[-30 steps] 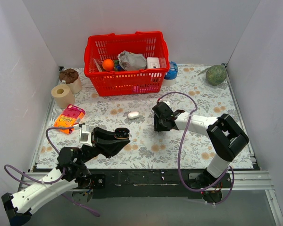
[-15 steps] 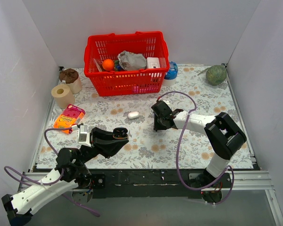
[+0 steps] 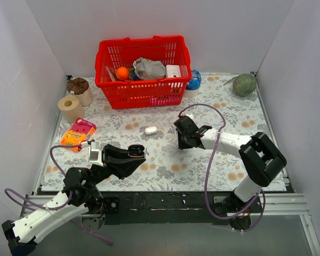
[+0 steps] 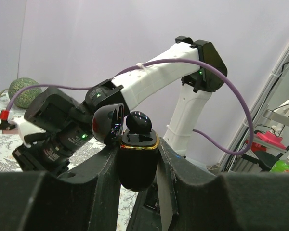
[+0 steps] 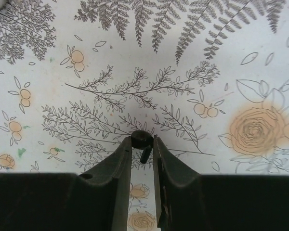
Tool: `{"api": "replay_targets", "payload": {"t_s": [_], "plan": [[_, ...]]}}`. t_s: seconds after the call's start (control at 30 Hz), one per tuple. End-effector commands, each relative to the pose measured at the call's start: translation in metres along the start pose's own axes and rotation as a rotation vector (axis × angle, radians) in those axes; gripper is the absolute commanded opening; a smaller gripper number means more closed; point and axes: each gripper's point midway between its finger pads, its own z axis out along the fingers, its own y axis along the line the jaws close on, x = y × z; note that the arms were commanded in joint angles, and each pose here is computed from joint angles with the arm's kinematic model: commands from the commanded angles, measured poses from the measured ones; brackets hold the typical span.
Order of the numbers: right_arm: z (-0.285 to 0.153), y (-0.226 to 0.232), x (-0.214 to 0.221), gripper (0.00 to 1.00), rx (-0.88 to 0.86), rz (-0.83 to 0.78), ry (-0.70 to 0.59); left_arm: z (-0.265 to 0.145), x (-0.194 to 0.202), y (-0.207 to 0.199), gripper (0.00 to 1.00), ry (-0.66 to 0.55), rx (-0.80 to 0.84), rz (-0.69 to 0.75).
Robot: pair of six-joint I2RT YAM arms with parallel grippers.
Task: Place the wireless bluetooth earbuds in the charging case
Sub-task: Pick up the earbud from the center of the board, then place the earbud in the charging case.
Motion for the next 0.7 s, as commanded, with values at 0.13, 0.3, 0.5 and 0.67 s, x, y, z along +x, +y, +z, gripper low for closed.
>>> {"api": "replay_targets", "payload": {"t_s": [0.13,0.3,0.5,0.67], "plan": [[-0.08,0.013,-0.076,0.01,-0.09,-0.075,-0.318,0.009,-0.011,0.002,0.0,-0.027,-0.01,0.036],[-0.148,0.037,-0.114,0.01,-0.261,-0.111,-0.516,0.014,-0.018,0.005,0.0,-0.063,-0.021,0.073],[-0.28,0.063,-0.154,0.01,-0.522,-0.214,-0.827,0.037,-0.035,0.018,0.0,-0.112,-0.057,0.193],[-0.355,0.083,-0.15,0.01,-0.743,-0.313,-0.954,0.059,-0.042,0.018,0.0,-0.153,-0.022,0.252]]}}
